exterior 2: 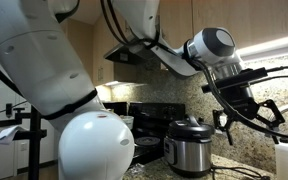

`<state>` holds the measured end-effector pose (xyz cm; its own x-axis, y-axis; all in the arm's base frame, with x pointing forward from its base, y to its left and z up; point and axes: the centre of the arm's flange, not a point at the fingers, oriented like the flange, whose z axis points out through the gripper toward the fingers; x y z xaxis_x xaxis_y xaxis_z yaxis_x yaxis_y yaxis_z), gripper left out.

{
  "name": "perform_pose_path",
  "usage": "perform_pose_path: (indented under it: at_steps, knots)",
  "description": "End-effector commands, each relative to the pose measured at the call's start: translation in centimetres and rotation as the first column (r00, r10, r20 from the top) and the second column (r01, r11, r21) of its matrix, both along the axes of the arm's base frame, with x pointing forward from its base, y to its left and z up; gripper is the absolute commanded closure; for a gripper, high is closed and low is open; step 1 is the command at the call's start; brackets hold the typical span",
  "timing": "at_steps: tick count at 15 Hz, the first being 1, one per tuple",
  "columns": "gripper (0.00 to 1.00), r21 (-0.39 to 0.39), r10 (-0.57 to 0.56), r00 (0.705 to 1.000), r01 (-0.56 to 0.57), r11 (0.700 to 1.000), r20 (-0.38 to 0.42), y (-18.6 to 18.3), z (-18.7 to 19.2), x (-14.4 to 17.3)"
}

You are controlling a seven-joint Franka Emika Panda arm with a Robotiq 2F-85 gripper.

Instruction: Pick up the lid from the cooker and put it on the counter

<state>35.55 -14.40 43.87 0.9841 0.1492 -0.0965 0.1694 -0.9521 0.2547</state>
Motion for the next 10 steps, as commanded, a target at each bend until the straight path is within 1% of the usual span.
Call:
perform_pose_path:
  at_steps: [1,3,4,7,8,9,10]
  knots:
    - [0.00,0.000,0.000,1.000,0.000,1.000,0.000,0.0,0.0,0.0]
    - [0.00,0.000,0.000,1.000,0.000,1.000,0.000,0.0,0.0,0.0]
    - [0.00,-0.011,0.036,0.999,-0.036,0.999,-0.021,1.3,-0.9,-0.1]
    - [0.00,-0.023,0.084,0.996,-0.085,0.996,-0.040,4.2,-1.7,-0.4]
    - [0.00,-0.033,0.105,0.993,-0.107,0.994,-0.048,5.9,-2.2,-0.7]
    - [0.00,-0.036,0.121,0.991,-0.123,0.992,-0.057,6.9,-2.5,-0.8]
    - [0.00,-0.031,0.142,0.987,-0.145,0.989,-0.070,8.6,-2.9,-1.3]
